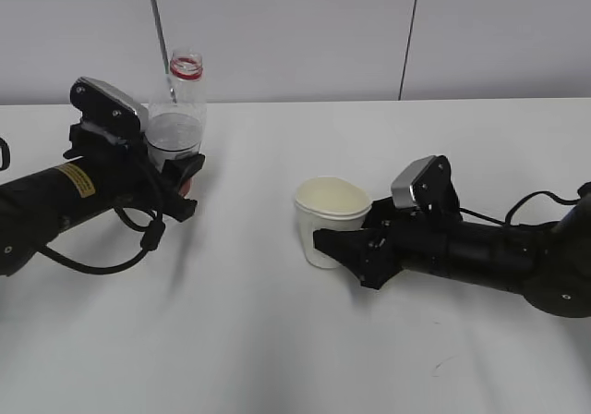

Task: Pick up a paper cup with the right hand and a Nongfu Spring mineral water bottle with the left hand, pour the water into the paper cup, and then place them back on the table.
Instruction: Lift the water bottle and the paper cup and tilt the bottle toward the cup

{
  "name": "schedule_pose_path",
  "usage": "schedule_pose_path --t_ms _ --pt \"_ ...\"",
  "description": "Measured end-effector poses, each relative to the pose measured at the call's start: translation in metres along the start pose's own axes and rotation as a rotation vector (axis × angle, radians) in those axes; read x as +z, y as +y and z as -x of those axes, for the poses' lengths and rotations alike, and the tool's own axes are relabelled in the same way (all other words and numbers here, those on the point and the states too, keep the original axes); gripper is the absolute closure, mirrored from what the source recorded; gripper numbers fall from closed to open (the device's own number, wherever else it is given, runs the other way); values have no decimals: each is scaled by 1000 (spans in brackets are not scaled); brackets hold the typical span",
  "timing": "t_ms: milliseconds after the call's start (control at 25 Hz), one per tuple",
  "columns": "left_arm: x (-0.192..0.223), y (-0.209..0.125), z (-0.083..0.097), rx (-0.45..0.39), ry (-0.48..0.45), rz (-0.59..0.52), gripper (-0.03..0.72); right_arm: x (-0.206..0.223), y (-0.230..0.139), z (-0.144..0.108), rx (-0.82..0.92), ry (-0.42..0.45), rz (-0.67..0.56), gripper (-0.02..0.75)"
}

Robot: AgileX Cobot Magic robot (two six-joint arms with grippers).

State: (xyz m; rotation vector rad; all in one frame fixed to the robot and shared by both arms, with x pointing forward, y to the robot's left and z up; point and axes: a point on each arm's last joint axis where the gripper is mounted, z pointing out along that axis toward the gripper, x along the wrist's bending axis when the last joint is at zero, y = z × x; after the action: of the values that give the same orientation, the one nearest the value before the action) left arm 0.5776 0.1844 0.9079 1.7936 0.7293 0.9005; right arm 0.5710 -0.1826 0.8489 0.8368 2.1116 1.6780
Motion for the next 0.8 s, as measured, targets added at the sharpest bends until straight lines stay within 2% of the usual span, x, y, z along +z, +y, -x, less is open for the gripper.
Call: schedule_pose_path --t_ms 160,480,800 --pt "-5 9 -3 85 -1 -30 291 9 14 -10 -14 33 2 230" --pt "-16 27 -8 282 8 -54 291 23 31 -13 -21 80 1 230" --pt "-19 26 -9 435 -6 -100 291 40 42 -26 -58 127 -7 230"
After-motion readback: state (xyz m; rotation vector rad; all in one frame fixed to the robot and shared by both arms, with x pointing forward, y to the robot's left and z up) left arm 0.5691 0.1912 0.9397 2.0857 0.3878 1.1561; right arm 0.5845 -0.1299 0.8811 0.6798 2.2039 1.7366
